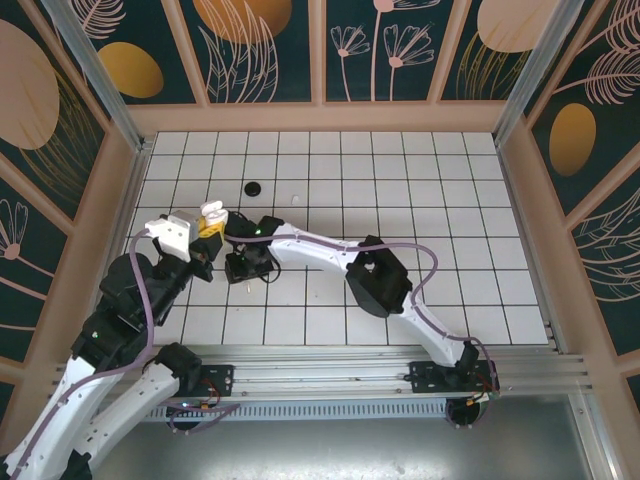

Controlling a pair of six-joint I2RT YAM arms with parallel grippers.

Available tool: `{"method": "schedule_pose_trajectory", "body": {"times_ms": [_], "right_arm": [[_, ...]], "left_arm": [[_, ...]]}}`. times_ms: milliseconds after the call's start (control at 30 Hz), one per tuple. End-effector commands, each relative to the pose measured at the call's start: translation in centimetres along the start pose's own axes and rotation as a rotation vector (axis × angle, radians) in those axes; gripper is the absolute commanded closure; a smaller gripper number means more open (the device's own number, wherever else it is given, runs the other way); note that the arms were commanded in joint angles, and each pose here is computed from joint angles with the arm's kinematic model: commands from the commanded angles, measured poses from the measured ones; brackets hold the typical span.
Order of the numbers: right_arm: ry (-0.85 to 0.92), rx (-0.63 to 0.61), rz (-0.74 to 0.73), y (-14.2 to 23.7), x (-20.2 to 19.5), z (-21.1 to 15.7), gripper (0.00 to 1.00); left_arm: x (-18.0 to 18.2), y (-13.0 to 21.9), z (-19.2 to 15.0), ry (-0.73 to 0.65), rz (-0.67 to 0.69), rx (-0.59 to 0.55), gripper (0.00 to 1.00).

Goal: Insert wireless bluetooth earbuds into charging case

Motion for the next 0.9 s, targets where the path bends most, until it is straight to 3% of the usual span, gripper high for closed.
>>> {"method": "schedule_pose_trajectory", "body": {"times_ms": [0,200,867], "right_arm": [[-0.022,0.021,-0.07,-0.3,-1.1,-0.6,0.59],[-0.012,0.034,-0.047,-1.1,-0.5,-0.8,0.65],[0.004,0.037,-0.13,-2.3,-1.6,-1.4,0.67]], "left_arm": [[0.5,0.8,0.6,-0.023,0.023,-0.018,1.0],[0.6,0.7,-0.1,-0.032,0.033,-0.001,1.0],[0.6,0.9,-0.2,-0.029,0.035,-0.004,1.0]]}}
Point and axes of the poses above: each hand's point on the last joint's axis, 136 mm out from that joint toward the fingers, its own y axis back along the fingers, its own x axis along the line the jaws close on, z = x × y, the point moved 1 cm from there along y, back along the fingers, and after that the axes turned 13 degrees about -y, right-handed, at the moved point
